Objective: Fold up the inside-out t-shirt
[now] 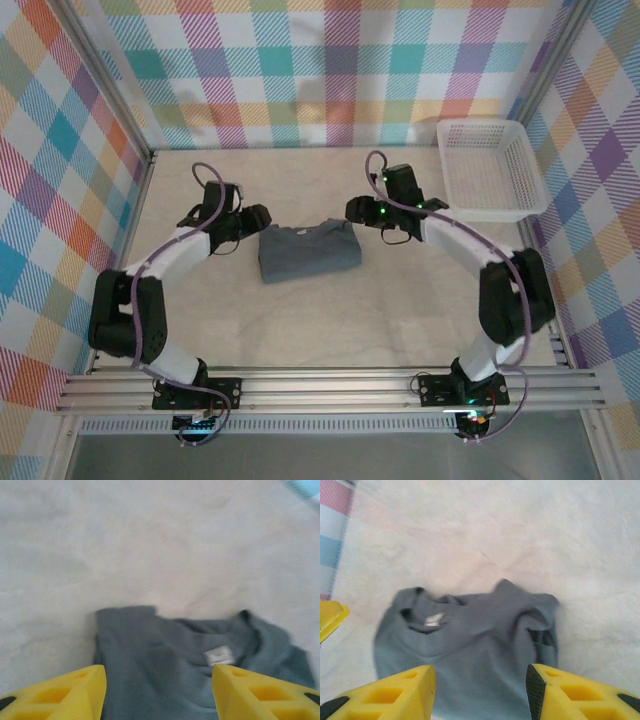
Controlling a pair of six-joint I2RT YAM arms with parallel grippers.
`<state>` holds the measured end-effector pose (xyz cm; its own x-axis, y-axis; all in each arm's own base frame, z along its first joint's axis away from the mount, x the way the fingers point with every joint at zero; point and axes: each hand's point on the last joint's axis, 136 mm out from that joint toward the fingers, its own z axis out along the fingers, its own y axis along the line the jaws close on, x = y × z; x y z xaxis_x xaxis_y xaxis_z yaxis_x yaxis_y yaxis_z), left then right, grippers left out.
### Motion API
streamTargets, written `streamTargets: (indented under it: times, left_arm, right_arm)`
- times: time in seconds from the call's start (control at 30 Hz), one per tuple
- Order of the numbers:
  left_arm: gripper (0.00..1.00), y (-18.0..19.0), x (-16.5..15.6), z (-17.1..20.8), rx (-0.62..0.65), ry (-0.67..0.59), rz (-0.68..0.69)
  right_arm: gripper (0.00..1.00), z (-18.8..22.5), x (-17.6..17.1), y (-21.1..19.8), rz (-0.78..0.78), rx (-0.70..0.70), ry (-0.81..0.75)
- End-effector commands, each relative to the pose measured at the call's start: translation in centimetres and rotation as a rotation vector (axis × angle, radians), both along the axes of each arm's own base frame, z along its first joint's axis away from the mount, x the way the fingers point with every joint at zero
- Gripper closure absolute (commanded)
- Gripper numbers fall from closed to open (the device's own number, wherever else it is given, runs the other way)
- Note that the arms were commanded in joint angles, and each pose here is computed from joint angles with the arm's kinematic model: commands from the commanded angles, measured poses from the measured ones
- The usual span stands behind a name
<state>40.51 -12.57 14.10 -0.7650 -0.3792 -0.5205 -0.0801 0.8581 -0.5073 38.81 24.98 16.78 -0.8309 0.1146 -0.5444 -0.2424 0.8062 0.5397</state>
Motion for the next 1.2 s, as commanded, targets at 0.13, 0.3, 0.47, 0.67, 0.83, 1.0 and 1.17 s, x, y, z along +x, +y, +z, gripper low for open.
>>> streamTargets:
  times: [0.13, 0.3, 0.47, 0.67, 0.83, 1.0, 1.17]
  left_arm:
    - [0.43, -6.1, -4.8, -2.5, -0.006, 0.121, -0.123]
    - [0.44, -7.1, -6.9, -3.9, 0.023, 0.162, -0.155]
    - [0.44, -8.0, -9.2, -3.7, 0.016, 0.16, -0.181]
    - [0.44, -7.0, -8.9, -2.2, 0.028, 0.103, -0.132]
    - [0.37, -4.7, -9.5, 0.9, 0.072, 0.005, -0.076]
    - [0.31, 0.5, -10.9, 4.2, 0.162, -0.103, 0.105]
    - [0.26, 6.3, -12.5, 5.7, 0.295, -0.146, 0.309]
  right_arm:
    - [0.52, -11.0, -3.4, 3.0, 0.014, -0.153, 0.2]
    - [0.6, -10.5, -5.7, 5.1, 0.088, -0.081, 0.238]
    - [0.57, -6.2, -5.8, 0.7, -0.193, -0.081, 0.124]
    - [0.52, -10.6, -7.2, -2.8, -0.429, -0.145, 0.268]
    - [0.62, -11.3, -7.1, 6.2, -0.134, 0.021, 0.352]
    - [0.69, -10.1, -6.6, 15.7, 0.024, 0.081, 0.345]
    - [0.65, -9.7, -3.4, 25.6, 0.183, 0.178, 0.327]
